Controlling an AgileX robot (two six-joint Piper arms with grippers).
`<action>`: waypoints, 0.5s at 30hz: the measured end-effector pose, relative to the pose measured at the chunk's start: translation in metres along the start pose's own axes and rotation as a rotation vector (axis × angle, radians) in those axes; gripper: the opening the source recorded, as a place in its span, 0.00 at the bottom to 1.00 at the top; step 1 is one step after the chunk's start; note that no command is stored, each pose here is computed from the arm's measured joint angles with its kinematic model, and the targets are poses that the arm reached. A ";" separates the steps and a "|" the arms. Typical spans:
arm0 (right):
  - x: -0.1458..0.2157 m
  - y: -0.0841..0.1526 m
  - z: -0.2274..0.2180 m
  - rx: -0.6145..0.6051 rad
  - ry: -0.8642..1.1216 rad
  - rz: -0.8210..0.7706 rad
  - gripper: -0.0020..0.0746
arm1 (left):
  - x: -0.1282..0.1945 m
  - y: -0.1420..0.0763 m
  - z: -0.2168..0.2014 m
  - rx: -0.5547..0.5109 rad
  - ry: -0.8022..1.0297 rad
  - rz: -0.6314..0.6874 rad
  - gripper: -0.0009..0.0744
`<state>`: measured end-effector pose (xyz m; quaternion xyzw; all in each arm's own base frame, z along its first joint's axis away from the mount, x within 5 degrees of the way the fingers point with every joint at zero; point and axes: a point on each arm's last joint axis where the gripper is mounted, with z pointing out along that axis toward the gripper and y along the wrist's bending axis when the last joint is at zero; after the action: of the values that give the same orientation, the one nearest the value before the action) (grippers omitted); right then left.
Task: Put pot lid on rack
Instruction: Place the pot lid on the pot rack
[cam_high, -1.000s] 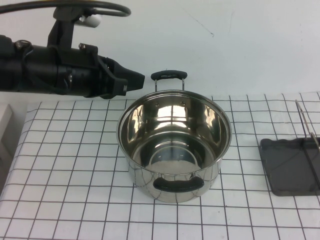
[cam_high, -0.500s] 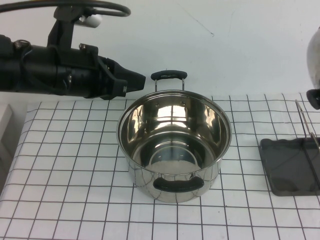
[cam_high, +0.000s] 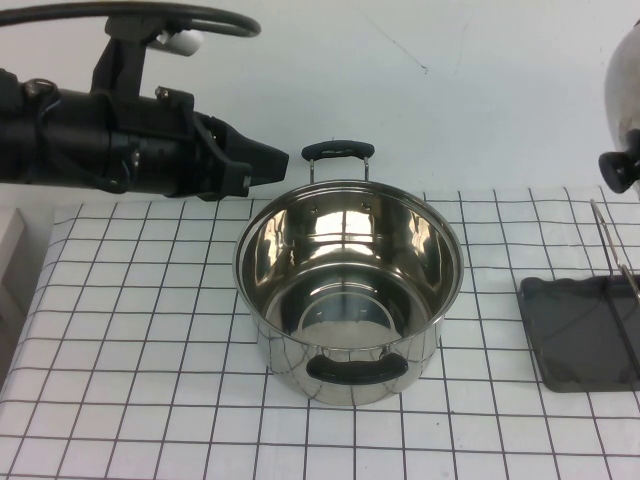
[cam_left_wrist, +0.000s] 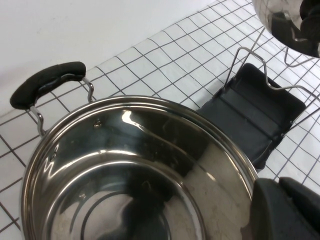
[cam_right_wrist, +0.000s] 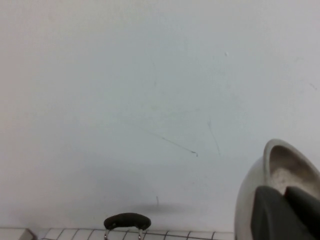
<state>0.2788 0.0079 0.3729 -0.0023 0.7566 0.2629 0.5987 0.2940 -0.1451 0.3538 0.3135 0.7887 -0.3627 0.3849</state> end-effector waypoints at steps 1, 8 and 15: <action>0.002 -0.001 0.000 0.008 0.008 0.007 0.05 | 0.000 0.000 0.000 0.000 0.000 0.000 0.01; 0.037 -0.015 0.000 0.063 0.088 0.063 0.05 | 0.000 0.000 0.000 0.000 0.004 -0.001 0.01; 0.060 -0.025 -0.002 0.098 0.091 0.027 0.05 | 0.000 0.000 0.000 -0.001 0.005 0.000 0.01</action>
<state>0.2681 0.0042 0.3089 0.0253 0.7950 0.2333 0.5594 0.2939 -0.1449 0.3534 0.3141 0.7898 -0.3617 0.3830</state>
